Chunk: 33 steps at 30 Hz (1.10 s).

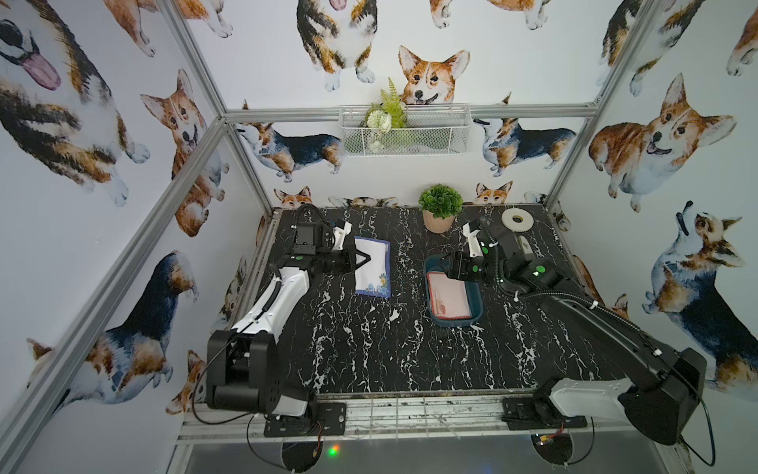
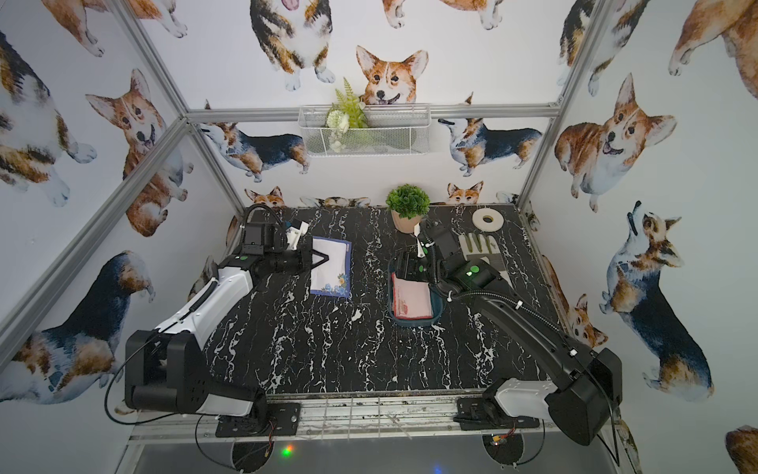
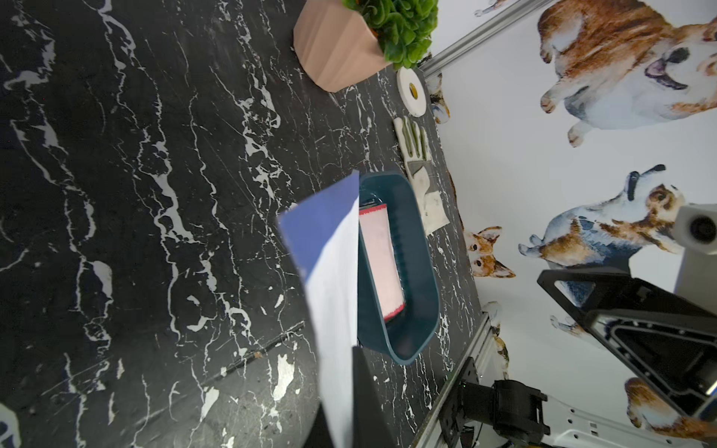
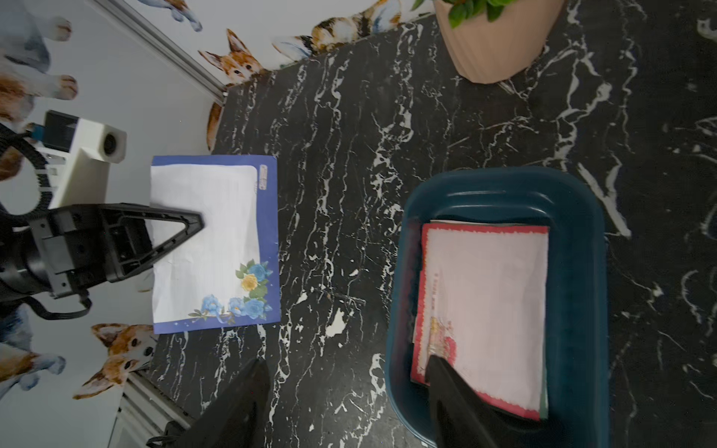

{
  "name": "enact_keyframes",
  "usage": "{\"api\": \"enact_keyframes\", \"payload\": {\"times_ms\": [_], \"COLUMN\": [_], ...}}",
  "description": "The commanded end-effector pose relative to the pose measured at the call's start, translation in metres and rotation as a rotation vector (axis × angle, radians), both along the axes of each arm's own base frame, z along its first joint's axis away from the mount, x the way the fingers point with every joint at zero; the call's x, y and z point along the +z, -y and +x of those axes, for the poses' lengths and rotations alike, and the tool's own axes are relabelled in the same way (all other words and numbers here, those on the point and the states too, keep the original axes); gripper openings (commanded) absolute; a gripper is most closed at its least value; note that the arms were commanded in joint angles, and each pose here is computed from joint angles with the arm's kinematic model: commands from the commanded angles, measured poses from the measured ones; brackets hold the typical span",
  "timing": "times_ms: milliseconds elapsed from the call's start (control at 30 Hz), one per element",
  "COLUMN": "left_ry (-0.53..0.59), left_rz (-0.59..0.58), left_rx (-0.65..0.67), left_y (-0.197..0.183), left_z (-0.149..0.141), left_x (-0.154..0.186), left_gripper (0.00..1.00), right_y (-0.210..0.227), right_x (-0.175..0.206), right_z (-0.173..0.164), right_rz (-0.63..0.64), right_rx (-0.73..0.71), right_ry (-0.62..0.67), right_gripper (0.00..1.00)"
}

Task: Take out the stationery paper from the storage box
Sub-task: Place the stationery paper at the center of the board.

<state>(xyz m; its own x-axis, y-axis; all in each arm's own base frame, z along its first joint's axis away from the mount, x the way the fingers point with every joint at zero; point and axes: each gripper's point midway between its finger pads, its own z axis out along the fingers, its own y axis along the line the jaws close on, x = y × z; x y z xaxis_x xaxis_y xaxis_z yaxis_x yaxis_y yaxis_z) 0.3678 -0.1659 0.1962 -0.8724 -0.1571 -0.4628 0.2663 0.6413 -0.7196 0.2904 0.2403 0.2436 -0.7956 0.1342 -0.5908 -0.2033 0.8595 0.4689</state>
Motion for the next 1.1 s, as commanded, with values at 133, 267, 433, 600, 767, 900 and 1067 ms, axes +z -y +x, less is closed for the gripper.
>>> {"api": "enact_keyframes", "payload": {"times_ms": [133,267,433,600,767,900,1067], "left_ry": [-0.109,-0.145,-0.188,-0.212,-0.241,-0.246,-0.232], "left_rz": [0.16,0.202,0.275,0.319,0.381,0.436,0.522], "left_rx": [0.086,0.121,0.15,0.162,0.164,0.171,0.196], "left_y": [-0.021,-0.024,-0.033,-0.038,-0.045,-0.053,-0.066], "left_z": [0.021,0.03,0.044,0.055,0.059,0.06,0.06], "left_x": [-0.061,-0.088,-0.114,-0.128,-0.138,-0.142,-0.137], "left_gripper": [0.0,0.0,0.0,0.0,0.0,0.04,0.35], "right_y": [0.028,0.029,0.036,0.038,0.029,0.024,0.021], "right_x": [-0.061,-0.082,-0.096,-0.118,-0.134,-0.141,-0.151], "right_z": [-0.001,0.0,0.004,0.007,0.011,0.018,0.025], "right_rz": [-0.227,-0.274,-0.344,-0.406,-0.41,-0.417,-0.449], "right_rx": [-0.067,-0.071,-0.082,-0.067,-0.053,-0.04,-0.024], "right_ry": [-0.119,-0.16,-0.167,-0.199,-0.237,-0.244,-0.26], "right_gripper": [0.71,0.71,0.71,0.72,0.72,0.72,0.72]}}
